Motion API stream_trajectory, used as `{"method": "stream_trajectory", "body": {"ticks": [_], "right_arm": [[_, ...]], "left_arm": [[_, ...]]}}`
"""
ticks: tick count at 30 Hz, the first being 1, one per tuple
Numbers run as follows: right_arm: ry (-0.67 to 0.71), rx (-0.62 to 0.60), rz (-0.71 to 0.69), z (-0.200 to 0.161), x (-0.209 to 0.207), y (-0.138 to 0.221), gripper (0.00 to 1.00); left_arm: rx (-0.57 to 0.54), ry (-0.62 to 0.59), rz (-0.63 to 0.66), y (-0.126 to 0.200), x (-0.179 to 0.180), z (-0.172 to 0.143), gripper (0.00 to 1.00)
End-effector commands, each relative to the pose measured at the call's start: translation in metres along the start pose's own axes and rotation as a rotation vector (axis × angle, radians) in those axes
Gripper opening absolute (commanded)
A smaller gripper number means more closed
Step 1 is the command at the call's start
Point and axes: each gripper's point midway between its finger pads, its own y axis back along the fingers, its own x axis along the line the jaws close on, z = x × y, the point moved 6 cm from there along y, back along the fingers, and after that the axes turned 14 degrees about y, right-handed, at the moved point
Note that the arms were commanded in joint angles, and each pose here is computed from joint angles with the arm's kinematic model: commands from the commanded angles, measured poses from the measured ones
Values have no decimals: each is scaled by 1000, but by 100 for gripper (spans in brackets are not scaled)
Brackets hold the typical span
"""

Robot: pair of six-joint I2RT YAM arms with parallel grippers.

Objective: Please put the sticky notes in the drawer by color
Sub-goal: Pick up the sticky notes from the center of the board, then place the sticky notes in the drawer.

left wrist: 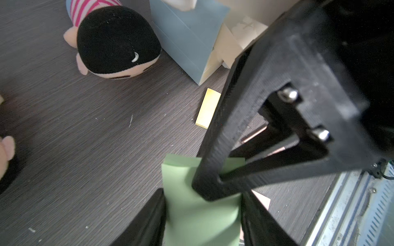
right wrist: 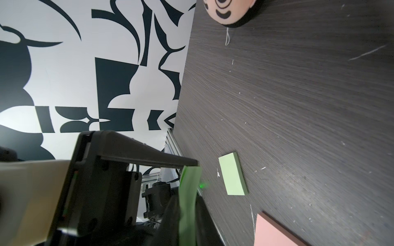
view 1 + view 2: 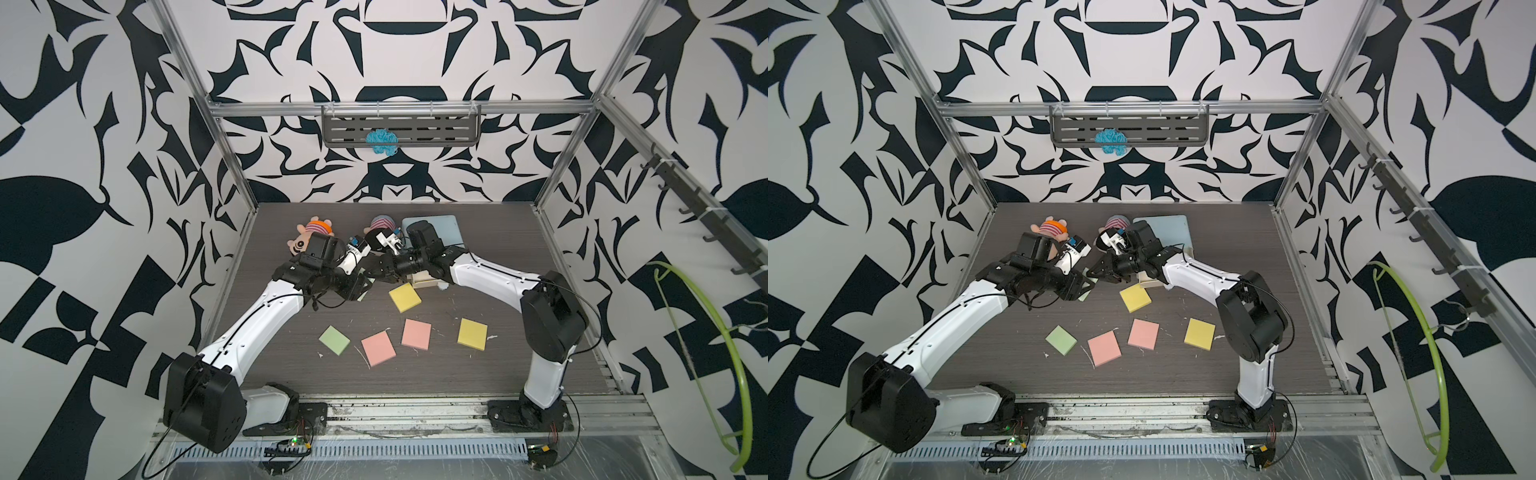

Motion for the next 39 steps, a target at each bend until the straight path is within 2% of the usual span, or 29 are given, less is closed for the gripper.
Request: {"method": "stream_trajectory", "body": {"ticks": [1,2,5,8,10,15,18,22,25,29,33,39], "right_arm": [[64,-24,40,10,23,8,9],[66,-25,37,10,23,9,7],[73,-29,22,9,24,11,2],[88,-49,-15,10,22,17,0],[95,-75,-45,12,21,26,0],[93,-184,-140,17,13,61,0],[101,-251,-215,16,10,89,0],[104,-357,-372,12,3,130,0],[109,-416,-498,4,-4,152,0],[123,-458,-593,-2,-13,167,0],[134,-453,-636,-6,-25,167,0],[137,-434,-652,-9,-43,158,0]], "left_arm": [[-22,-14,0,1,-2,10,59],[-23,-13,-1,1,-2,11,60],[-32,-11,-7,3,-4,12,72],[-64,-12,-17,11,-8,16,90],[-140,-38,-41,27,-18,22,100],[-326,-113,-114,59,-38,33,99],[-357,-150,-144,62,-42,32,99],[-372,-212,-218,47,-52,27,99],[-363,-258,-252,29,-62,25,99],[-310,-278,-295,3,-72,27,99],[-240,-286,-309,-26,-77,26,99],[-201,-288,-308,-42,-79,24,99]]}}
